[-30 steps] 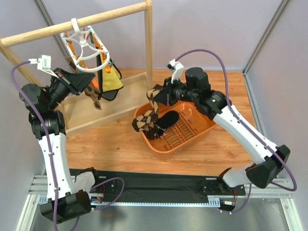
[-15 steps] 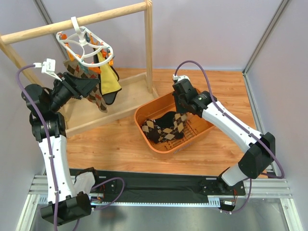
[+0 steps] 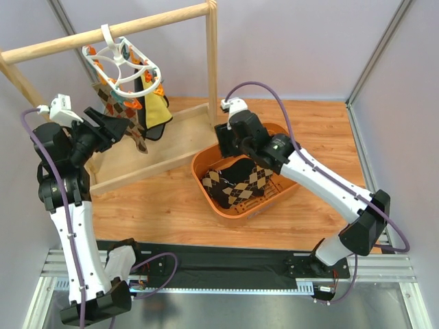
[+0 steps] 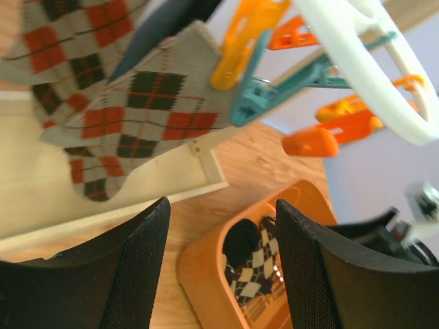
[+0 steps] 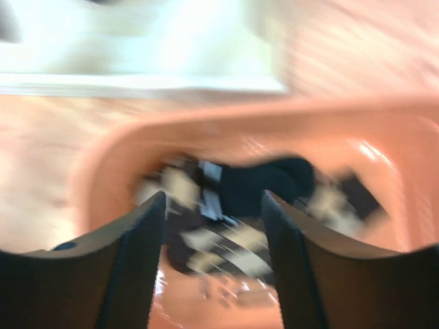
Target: Remove the socks clipped to the hanger
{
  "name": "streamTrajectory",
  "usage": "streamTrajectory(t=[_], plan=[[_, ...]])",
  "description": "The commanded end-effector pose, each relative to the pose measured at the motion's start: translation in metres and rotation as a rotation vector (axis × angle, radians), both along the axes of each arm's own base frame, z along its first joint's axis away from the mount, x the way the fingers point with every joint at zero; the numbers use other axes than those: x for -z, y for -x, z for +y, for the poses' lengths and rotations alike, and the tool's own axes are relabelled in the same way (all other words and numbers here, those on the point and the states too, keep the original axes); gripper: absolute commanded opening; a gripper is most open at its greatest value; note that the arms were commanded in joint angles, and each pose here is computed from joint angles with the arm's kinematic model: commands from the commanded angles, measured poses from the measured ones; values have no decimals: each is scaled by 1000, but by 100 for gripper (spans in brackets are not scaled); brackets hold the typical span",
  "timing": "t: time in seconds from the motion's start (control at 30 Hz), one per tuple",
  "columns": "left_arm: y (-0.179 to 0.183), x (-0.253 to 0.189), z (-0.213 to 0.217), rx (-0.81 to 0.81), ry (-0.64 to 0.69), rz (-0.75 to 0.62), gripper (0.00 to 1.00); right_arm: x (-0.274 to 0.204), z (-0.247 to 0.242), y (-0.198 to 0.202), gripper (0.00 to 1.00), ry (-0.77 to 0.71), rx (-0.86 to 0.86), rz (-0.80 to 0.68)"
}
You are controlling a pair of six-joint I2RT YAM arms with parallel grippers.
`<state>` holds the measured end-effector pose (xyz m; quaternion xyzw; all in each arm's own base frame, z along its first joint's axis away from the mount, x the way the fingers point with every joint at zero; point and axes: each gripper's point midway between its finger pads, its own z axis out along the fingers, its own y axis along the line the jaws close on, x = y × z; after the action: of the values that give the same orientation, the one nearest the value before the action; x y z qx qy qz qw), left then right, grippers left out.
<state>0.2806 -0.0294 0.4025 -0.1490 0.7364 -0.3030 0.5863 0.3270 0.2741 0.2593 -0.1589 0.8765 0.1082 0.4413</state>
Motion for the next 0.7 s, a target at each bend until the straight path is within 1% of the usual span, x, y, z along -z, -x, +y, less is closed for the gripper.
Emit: streamTrajectory(t=[0.0,0.03,0.1,0.13,0.17,0.2,0.23,0.27,0.3,0.37,0.4,0.43,0.47,0.5,0.53,0.57,0.6,0.63,0.67], plan=[[6,16,27,-187,-15,102,70,-71,62,4,61,-220,-218,-245],[8,18,40,-270,-30,101,70,-86,80,4,64,-310,-279,-294],[4,29,56,-353,-37,108,71,-90,101,4,66,-382,-343,-325],[4,33,69,-422,-45,114,71,-104,120,10,68,-457,-434,-365],[2,41,73,-442,-32,127,71,-97,131,10,69,-459,-485,-364],[-1,38,76,-444,-27,107,71,-107,142,10,70,-493,-531,-409],[-5,40,76,-423,-10,107,71,-114,149,13,72,-508,-578,-424],[-10,39,77,-413,8,95,71,-102,160,8,73,-498,-601,-412],[-12,37,72,-378,22,88,71,-106,168,10,74,-516,-651,-430],[-20,36,77,-377,36,81,71,-105,181,8,74,-550,-680,-438],[-23,35,78,-373,43,81,71,-109,189,5,74,-593,-698,-483],[-28,37,82,-370,53,86,71,-103,195,5,75,-609,-713,-489],[-34,30,83,-354,55,51,71,-105,199,5,75,-638,-728,-503],[-40,29,76,-287,68,39,71,-103,207,4,74,-667,-757,-530],[-43,25,72,-254,81,19,70,-103,212,6,74,-685,-778,-545],[-48,16,64,-190,78,-34,70,-112,216,9,74,-716,-813,-589],[-51,13,61,-160,80,-57,70,-108,220,7,74,-717,-826,-599],[-56,14,59,-132,92,-61,70,-93,228,2,74,-705,-835,-588],[-59,9,58,-111,86,-81,70,-98,233,-4,74,-707,-841,-607]])
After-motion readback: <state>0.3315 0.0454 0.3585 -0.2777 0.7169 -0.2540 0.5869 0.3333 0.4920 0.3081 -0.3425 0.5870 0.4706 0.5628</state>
